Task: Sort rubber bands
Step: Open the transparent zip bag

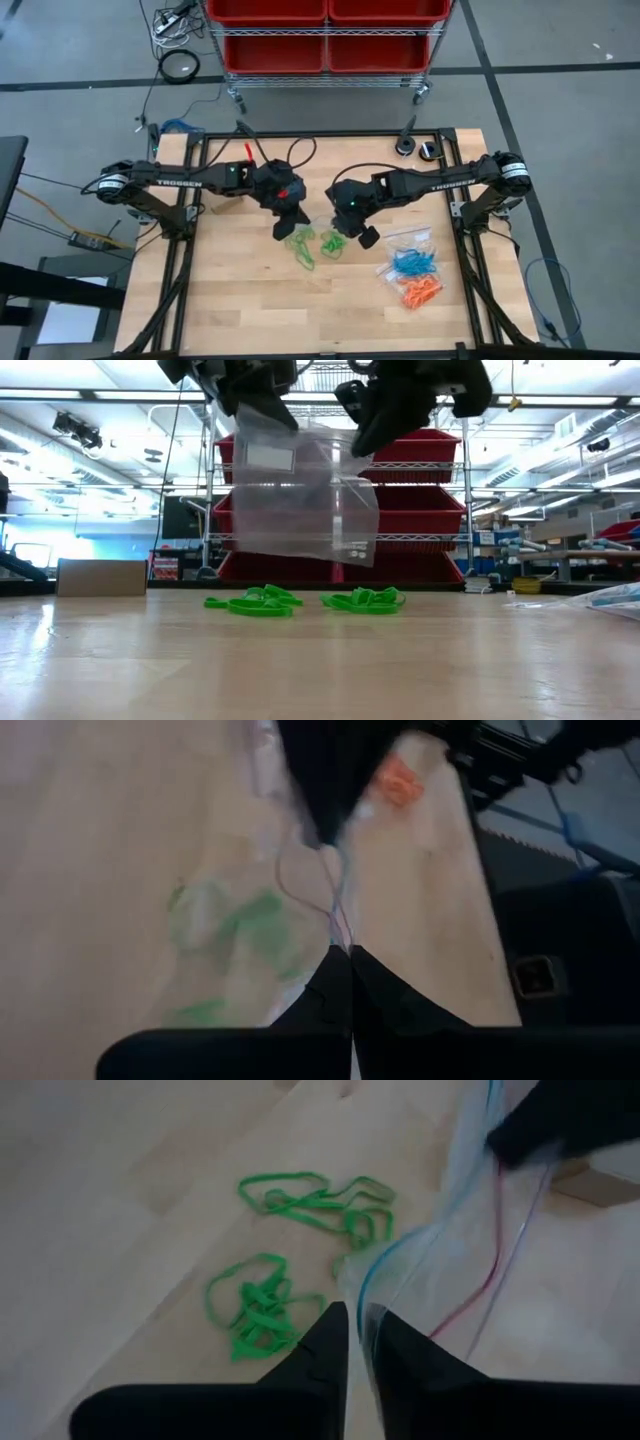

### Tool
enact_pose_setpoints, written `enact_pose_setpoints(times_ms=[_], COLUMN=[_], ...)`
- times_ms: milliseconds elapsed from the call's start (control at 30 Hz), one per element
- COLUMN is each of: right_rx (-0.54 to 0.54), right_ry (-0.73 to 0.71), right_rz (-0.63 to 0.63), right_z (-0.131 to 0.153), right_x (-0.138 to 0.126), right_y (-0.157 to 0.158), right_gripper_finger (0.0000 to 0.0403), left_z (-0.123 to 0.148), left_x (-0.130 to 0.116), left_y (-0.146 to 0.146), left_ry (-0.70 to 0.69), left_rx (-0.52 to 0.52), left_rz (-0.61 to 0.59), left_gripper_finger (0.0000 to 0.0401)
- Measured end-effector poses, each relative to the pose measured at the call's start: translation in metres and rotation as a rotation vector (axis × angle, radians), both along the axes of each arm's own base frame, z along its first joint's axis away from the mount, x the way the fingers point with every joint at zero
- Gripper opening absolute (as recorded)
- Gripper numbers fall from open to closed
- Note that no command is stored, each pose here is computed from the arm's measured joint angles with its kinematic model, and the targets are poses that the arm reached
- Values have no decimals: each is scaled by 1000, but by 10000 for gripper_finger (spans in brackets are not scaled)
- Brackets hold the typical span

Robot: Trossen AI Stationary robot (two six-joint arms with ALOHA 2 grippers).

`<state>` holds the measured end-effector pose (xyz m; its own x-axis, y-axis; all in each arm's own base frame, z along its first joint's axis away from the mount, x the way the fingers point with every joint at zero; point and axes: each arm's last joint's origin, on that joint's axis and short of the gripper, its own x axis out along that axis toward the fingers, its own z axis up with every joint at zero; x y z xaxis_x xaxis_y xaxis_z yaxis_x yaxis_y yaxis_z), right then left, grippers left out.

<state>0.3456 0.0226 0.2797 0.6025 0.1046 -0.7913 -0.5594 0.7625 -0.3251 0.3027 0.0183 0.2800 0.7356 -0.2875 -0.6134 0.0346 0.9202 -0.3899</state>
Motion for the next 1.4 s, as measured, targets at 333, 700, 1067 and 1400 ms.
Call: enact_pose_setpoints(times_ms=[333,700,1067,1400], right_rx=[-22,-112,-205,-279], right_ry=[45,-24,-114,-147], right_rz=[139,262,325,335], right_z=[-3,-2,2,5], right_x=[-5,0,5,7], right_y=[1,10,17,22], right_gripper_finger=[89,105,105,76], left_z=[-1,0,1,5], left_x=[-1,-1,-2,-1], left_y=[-6,-8,-11,-14], left_ry=[9,-6,-28,-84], left_rx=[-15,-41,-107,-174], left_rz=[-42,-106,-216,-333], left_gripper_finger=[0,0,0,0])
